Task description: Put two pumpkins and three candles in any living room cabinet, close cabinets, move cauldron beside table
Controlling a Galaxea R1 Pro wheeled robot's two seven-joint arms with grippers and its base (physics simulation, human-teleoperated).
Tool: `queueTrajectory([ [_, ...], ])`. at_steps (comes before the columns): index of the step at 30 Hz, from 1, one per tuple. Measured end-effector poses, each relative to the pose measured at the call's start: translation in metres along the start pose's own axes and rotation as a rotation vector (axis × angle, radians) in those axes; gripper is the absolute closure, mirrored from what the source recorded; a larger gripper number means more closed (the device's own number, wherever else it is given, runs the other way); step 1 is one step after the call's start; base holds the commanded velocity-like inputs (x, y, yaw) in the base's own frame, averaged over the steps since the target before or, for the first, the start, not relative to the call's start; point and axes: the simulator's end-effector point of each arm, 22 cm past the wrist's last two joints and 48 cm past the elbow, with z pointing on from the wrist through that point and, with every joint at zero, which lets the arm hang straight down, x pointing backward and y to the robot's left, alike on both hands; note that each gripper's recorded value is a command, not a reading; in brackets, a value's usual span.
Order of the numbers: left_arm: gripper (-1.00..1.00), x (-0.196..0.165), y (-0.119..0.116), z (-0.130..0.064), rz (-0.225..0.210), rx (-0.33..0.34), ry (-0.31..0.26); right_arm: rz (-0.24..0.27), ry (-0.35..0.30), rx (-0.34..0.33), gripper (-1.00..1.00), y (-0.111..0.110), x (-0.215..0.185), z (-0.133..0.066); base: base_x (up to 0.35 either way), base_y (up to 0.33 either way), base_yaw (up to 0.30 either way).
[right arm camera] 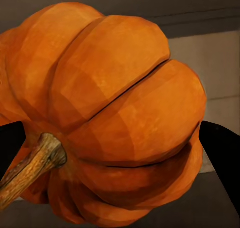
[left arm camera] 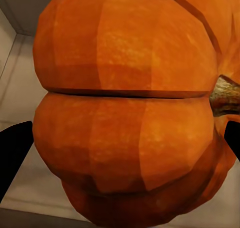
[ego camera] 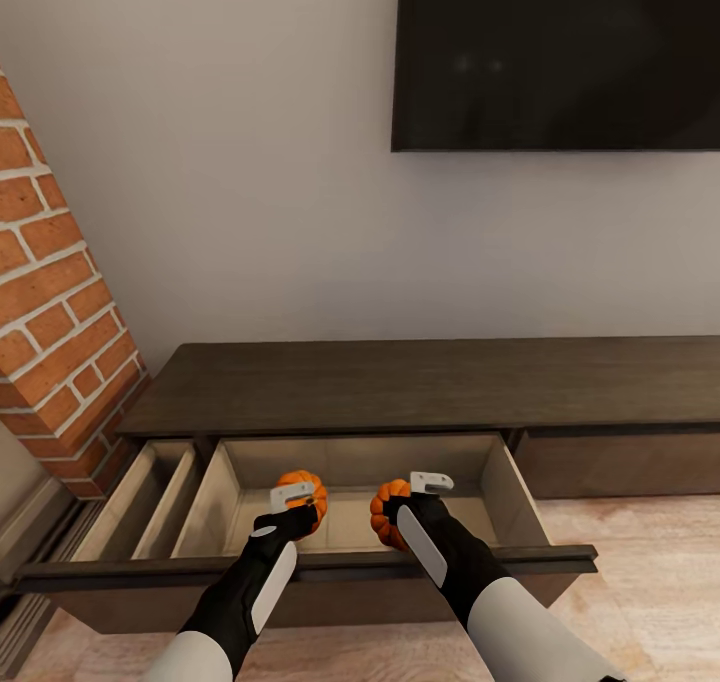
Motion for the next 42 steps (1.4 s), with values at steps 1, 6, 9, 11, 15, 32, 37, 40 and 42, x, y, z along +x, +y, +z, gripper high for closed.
queueTrajectory([
  [1,1.0,0.0,0.0,0.0,0.0,0.0,0.0,0.0,0.0,0.0,1.0,0.0,0.0,0.0,0.011,0.0,0.0],
  [6,1.0,0.0,0.0,0.0,0.002,0.0,0.0,-0.001,0.0,0.001,1.0,0.0,0.0,0.0,0.151,0.0,0.0],
  [9,1.0,0.0,0.0,0.0,0.001,0.0,0.0,-0.001,0.0,0.0,1.0,0.0,0.0,0.0,0.041,0.0,0.0],
  [11,1.0,0.0,0.0,0.0,0.0,0.0,0.0,0.0,0.0,0.0,1.0,0.0,0.0,0.0,0.009,0.0,0.0],
  [15,1.0,0.0,0.0,0.0,-0.001,-0.001,0.001,0.007,-0.018,0.002,1.0,0.0,-0.004,0.0,0.002,0.0,0.0],
  [32,1.0,0.001,0.0,0.0,-0.002,-0.001,0.004,0.027,-0.03,0.024,1.0,-0.008,0.003,0.008,0.05,0.0,0.0],
  [37,1.0,0.001,-0.001,0.0,-0.004,0.0,0.004,0.027,-0.031,0.024,1.0,-0.008,0.003,0.008,0.001,0.0,0.0],
  [40,1.0,0.008,0.0,0.004,-0.004,-0.001,0.008,0.027,-0.03,0.024,1.0,-0.008,0.008,0.013,0.0,0.0,0.0],
  [42,1.0,0.013,0.001,0.006,-0.005,-0.002,0.019,0.027,-0.022,0.024,1.0,-0.008,0.012,0.016,0.0,0.0,0.0],
])
